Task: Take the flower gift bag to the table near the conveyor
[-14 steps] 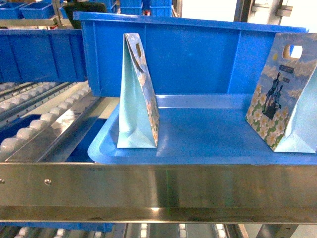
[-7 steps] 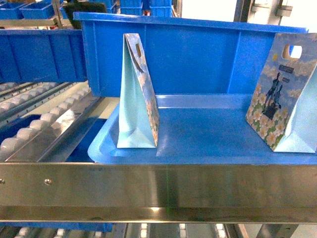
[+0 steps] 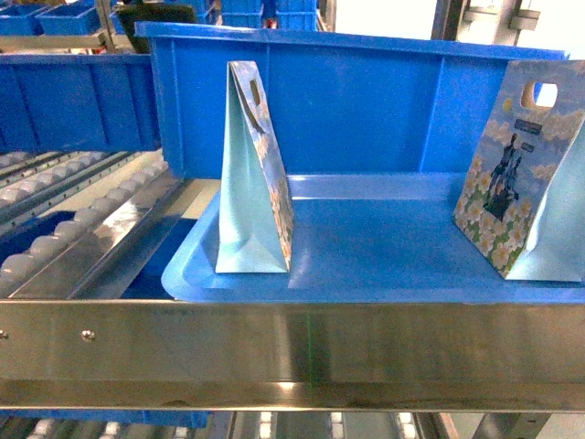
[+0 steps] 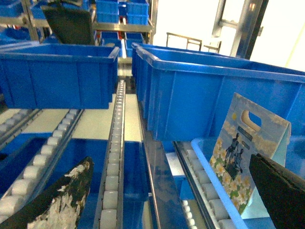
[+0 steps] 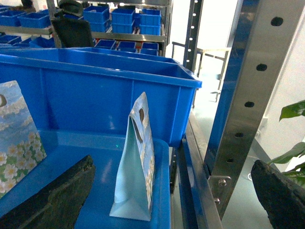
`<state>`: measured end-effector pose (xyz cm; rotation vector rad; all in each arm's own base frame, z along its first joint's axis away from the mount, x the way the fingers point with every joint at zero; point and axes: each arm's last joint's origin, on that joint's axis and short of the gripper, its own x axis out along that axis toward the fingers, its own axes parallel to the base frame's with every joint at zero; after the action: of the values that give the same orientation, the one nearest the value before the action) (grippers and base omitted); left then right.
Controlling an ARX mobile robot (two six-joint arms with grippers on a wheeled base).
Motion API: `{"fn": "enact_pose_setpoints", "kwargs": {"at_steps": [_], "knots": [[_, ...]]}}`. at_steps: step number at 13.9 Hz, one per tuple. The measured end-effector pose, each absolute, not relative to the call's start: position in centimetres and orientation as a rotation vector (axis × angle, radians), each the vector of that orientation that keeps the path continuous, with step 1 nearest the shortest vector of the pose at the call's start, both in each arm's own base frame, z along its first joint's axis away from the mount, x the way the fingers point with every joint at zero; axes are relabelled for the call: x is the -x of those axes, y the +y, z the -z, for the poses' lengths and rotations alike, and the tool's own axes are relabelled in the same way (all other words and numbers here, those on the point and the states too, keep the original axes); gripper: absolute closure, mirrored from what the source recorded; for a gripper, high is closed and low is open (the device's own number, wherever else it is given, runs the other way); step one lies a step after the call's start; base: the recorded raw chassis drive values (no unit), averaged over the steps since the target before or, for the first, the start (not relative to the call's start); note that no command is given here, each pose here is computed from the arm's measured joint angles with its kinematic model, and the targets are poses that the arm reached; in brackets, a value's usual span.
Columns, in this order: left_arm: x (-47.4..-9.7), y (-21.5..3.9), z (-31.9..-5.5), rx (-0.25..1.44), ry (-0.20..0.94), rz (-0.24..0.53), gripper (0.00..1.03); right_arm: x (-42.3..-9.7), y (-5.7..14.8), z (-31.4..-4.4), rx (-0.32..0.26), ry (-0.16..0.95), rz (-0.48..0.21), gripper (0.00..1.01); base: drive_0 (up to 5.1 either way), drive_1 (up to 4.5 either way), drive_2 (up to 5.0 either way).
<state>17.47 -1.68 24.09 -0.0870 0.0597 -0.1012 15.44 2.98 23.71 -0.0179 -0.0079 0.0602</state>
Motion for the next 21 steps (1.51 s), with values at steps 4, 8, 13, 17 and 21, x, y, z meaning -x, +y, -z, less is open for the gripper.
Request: {"fn": "enact_pose_setpoints", "kwargs": {"at_steps": [4,8,13,17,21], "knots": [[-25.0,-3.3,-28.4,0.115,0.147,0.142,0.05,-21.9,3.7,-27.2,0.037,0.106,-0.048,0.03,0.0,0.0,0.0],[-25.4,-3.6,-28.7,0.086,0.161,0.136,0.05,-22.1,3.0,-27.9,0.08,0.04,0.035,0.03,0.0,0.0,0.0],[-25.4,-3.6,-28.7,0.085,0.162,0.136,0.05,-22.1,3.1,-27.8,0.089,0.053,0.034,0.03,0.0,0.0,0.0],[-25.4,-3.6,-28.6,0.085,0.162,0.136,0.05,-24.4,4.7,-28.0,0.096,0.14,-0.023,0.03,0.0,0.0,0.0],[-25.4,-3.6,-28.7,0.085,0.162,0.136,0.05,-27.6,6.1,-28.7,0.099,0.219,-0.052,0.03,0.0,0.0,0.0]]}}
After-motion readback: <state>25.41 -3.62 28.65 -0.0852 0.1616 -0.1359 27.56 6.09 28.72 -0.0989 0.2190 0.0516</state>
